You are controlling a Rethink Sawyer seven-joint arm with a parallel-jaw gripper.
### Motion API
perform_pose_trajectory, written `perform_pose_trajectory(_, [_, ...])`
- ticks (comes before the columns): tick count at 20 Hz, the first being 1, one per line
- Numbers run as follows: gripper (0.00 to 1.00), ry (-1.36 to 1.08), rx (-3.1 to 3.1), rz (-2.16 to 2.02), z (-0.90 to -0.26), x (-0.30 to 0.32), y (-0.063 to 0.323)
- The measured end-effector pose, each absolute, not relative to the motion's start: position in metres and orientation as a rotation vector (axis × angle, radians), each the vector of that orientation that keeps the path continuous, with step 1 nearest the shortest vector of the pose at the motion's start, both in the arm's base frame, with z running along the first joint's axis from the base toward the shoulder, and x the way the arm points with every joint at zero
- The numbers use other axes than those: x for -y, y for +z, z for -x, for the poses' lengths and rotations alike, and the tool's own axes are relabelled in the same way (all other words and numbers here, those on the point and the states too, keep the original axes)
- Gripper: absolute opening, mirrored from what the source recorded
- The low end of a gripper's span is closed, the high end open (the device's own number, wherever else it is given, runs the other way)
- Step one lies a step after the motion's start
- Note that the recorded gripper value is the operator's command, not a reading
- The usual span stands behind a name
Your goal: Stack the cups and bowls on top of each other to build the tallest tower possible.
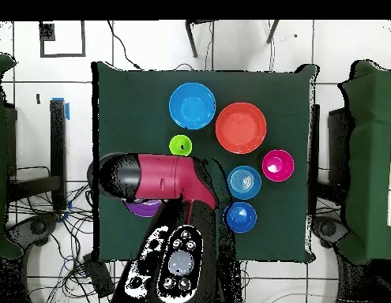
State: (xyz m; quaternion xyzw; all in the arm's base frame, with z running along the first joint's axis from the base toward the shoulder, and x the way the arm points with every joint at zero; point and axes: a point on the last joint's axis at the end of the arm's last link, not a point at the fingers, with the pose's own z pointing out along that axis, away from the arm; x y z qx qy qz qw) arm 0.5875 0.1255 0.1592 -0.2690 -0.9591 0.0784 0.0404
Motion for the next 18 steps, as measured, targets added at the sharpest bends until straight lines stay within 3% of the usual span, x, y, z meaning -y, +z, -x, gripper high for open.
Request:
perform_pose_trajectory(7, [0.0, 0.236, 2.981, 0.768, -0.594, -0.153, 0.163])
perform_pose_trajectory(18, [0.0, 0.292, 3.03, 0.654, -0.611, -0.193, 0.137])
